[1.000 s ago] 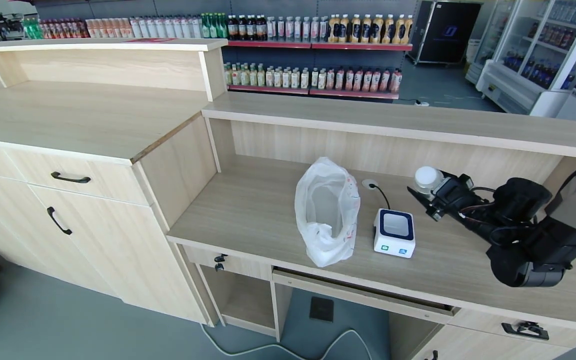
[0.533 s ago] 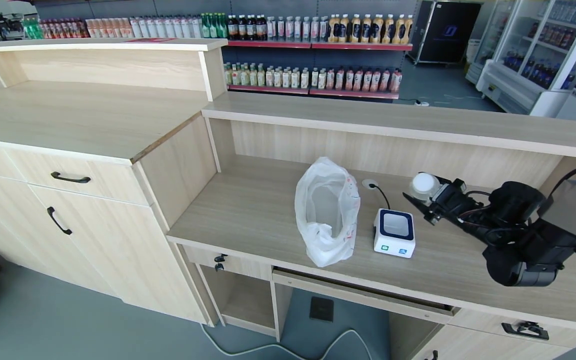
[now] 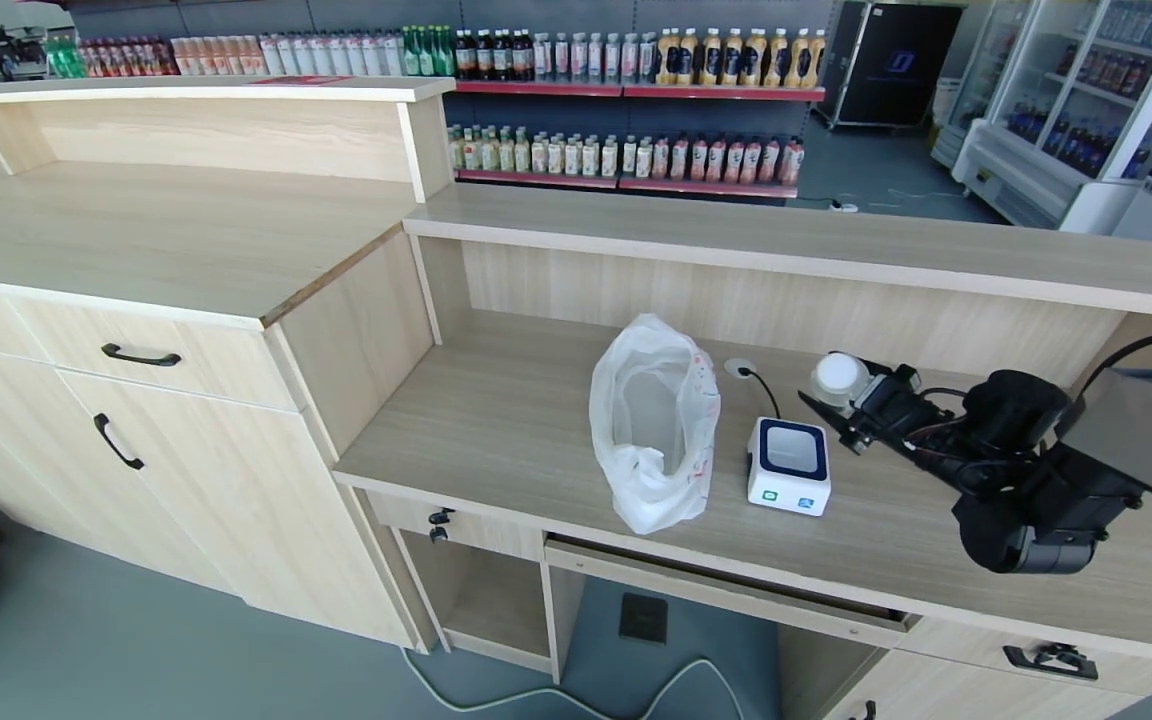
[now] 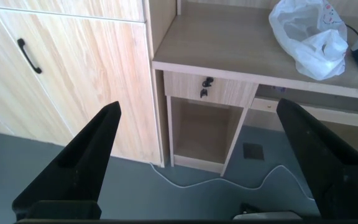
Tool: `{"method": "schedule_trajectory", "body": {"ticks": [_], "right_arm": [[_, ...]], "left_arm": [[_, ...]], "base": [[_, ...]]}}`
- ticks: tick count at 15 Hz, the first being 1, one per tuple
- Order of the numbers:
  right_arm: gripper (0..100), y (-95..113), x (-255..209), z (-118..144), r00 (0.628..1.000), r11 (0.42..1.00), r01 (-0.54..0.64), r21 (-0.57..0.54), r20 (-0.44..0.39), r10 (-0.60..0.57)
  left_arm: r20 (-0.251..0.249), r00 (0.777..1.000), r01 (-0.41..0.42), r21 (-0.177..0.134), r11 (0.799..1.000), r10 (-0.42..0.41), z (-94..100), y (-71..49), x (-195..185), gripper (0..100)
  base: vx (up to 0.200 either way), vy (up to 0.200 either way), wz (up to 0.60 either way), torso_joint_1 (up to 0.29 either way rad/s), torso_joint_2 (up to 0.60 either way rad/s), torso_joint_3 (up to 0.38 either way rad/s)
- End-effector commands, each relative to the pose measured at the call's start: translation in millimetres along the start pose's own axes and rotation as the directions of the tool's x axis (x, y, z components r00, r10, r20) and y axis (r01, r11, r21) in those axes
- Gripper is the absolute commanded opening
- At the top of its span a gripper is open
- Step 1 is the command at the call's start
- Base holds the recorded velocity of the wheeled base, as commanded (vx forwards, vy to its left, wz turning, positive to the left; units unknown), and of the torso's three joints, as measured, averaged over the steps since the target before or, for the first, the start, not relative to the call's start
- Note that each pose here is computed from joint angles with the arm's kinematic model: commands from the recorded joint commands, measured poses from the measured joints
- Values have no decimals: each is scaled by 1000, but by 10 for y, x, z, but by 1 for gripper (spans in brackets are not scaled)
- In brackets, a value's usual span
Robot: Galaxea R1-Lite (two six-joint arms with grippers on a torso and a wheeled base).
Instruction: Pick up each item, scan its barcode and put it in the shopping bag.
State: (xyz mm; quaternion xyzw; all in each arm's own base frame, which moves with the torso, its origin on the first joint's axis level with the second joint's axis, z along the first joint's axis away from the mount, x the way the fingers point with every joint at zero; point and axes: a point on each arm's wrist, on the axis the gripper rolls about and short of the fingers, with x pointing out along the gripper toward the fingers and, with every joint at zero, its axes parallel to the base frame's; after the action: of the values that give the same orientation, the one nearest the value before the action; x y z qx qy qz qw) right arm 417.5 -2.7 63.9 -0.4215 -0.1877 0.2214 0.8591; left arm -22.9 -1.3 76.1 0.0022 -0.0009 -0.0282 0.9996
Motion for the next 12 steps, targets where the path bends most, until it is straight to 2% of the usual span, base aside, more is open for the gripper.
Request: {"method": "schedule_trajectory", "body": {"ticks": [1,5,12], "right_arm": [[0,41,19,-20,1000,1000,-7,4,1,7],[0,106,124,-14,998,999,-36,14,53,35],[0,169,223,-27,996,999,-39,10,75,38]], "left_arm": [[0,1000,0,0,1000,0,0,0,0,100],[0,1000,0,0,1000,0,0,0,0,100],[0,1000,0,0,1000,0,0,0,0,100]], "base": [[0,0,0,0,0,0],[0,0,0,0,0,0],[0,0,0,0,0,0]]}}
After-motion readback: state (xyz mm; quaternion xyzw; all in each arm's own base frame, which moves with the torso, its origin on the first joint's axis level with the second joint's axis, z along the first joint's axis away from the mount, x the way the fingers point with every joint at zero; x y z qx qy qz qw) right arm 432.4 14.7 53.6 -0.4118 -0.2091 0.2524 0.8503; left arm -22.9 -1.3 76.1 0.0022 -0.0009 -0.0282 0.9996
